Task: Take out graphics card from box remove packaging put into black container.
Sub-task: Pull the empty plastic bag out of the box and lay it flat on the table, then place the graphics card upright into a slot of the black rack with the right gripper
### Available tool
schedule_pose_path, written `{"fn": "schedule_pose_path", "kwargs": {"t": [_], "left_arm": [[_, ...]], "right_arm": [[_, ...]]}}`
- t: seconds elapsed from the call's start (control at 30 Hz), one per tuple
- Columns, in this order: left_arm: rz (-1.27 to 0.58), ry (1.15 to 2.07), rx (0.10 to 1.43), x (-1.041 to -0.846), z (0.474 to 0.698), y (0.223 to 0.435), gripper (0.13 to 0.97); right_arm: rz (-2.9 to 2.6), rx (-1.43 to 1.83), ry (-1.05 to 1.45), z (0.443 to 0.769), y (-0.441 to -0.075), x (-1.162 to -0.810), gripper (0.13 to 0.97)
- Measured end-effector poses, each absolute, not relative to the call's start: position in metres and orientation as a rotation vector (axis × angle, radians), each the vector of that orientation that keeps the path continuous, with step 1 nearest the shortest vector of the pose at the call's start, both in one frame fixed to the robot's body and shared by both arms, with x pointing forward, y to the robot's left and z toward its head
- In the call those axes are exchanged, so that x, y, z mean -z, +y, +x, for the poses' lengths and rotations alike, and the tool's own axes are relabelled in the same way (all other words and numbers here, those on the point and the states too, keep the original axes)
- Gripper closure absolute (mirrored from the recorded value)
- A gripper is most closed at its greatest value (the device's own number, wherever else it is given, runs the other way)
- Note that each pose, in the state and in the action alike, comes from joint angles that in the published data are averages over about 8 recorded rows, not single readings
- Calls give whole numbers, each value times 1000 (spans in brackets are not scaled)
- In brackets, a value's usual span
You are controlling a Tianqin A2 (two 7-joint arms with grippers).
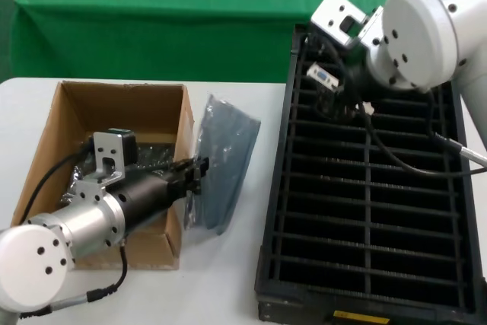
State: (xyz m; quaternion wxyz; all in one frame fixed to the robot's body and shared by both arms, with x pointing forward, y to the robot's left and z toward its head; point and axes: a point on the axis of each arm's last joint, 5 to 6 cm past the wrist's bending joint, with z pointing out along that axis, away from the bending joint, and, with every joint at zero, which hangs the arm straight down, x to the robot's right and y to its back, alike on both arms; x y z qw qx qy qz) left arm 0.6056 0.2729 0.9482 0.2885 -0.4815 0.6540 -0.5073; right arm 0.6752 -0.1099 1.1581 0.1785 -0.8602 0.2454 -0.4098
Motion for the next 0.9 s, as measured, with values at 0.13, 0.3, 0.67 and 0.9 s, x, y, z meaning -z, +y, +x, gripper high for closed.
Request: {"fn": "schedule_pose_path", "kwargs": {"t": [0.13, 0.3, 0.67, 0.9], "left_arm": [[-1264, 1734, 1374, -952, 604, 273, 911], [-1243, 1716, 1387, -954, 601, 273, 848], [-1217, 1681, 1405, -955, 596, 272, 718], [-1210, 1676, 1407, -952, 596, 269, 574]], "right_arm": [[-2495, 1148, 637, 675, -106, -1156, 907], [-2548, 1144, 567, 671, -107, -1157, 907], [-2560, 1126, 447, 658, -125, -1171, 907], [-2539, 1042, 411, 655, -143, -1170, 907]]}}
